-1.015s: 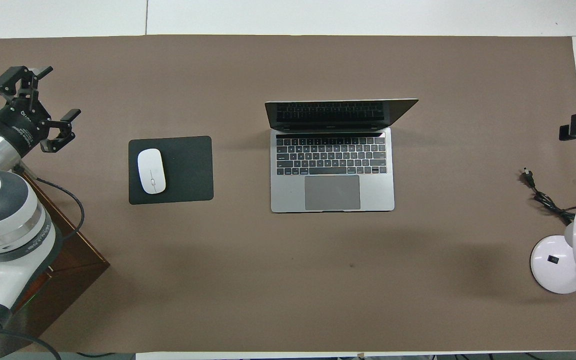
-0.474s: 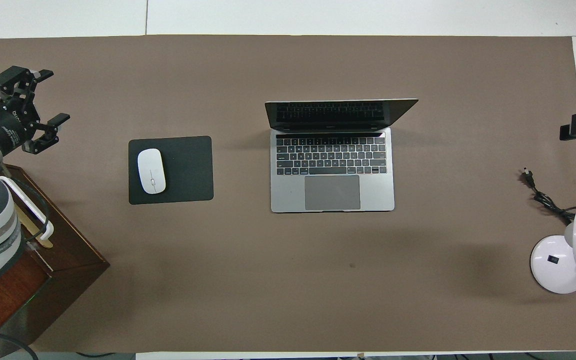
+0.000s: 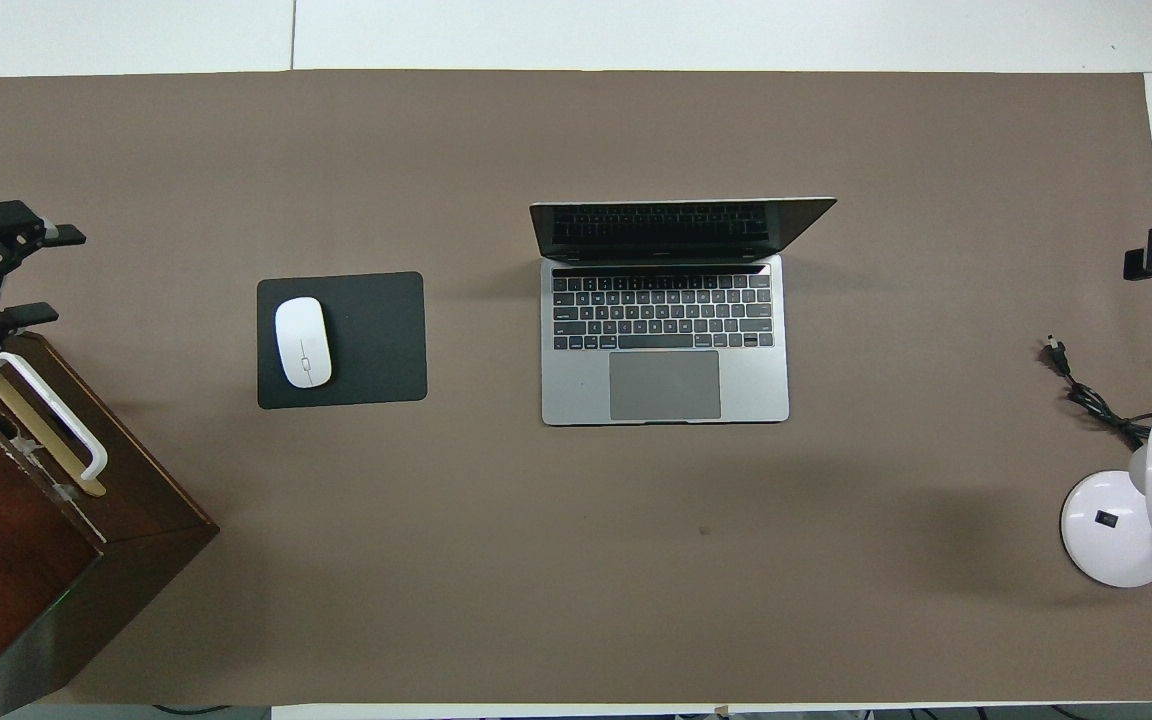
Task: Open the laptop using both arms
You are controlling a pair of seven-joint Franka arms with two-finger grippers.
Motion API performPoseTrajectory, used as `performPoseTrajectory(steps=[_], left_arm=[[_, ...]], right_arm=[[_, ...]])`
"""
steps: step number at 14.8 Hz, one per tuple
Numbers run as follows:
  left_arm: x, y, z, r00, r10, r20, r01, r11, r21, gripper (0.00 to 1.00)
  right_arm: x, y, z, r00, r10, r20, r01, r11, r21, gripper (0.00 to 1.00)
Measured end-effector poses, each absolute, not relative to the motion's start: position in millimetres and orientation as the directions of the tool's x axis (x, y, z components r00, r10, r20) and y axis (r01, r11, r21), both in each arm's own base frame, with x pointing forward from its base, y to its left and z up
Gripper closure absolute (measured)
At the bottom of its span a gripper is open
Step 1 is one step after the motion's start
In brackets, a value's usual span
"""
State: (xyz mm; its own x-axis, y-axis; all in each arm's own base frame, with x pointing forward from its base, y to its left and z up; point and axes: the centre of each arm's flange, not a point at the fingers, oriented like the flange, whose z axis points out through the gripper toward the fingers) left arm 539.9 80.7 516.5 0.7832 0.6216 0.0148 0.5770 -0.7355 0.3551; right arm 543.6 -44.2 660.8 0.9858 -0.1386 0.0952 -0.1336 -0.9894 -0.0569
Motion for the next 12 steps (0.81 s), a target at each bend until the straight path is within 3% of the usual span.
performPoseTrajectory(steps=[7,12], left_arm=[[505,41,519,0.892,0.442,-0.096,0.451,-0.886,0.11,0.0],[495,20,532,0.931,0.322,-0.174,0.339,-0.938,0.076,0.0]], right_arm=[[540,-51,664,0.984,-0.153,0.091,-0.148,-0.987,-0.057,0.0],[541,-49,664,0.985,-0.148,0.09,-0.143,-0.988,-0.056,0.0]])
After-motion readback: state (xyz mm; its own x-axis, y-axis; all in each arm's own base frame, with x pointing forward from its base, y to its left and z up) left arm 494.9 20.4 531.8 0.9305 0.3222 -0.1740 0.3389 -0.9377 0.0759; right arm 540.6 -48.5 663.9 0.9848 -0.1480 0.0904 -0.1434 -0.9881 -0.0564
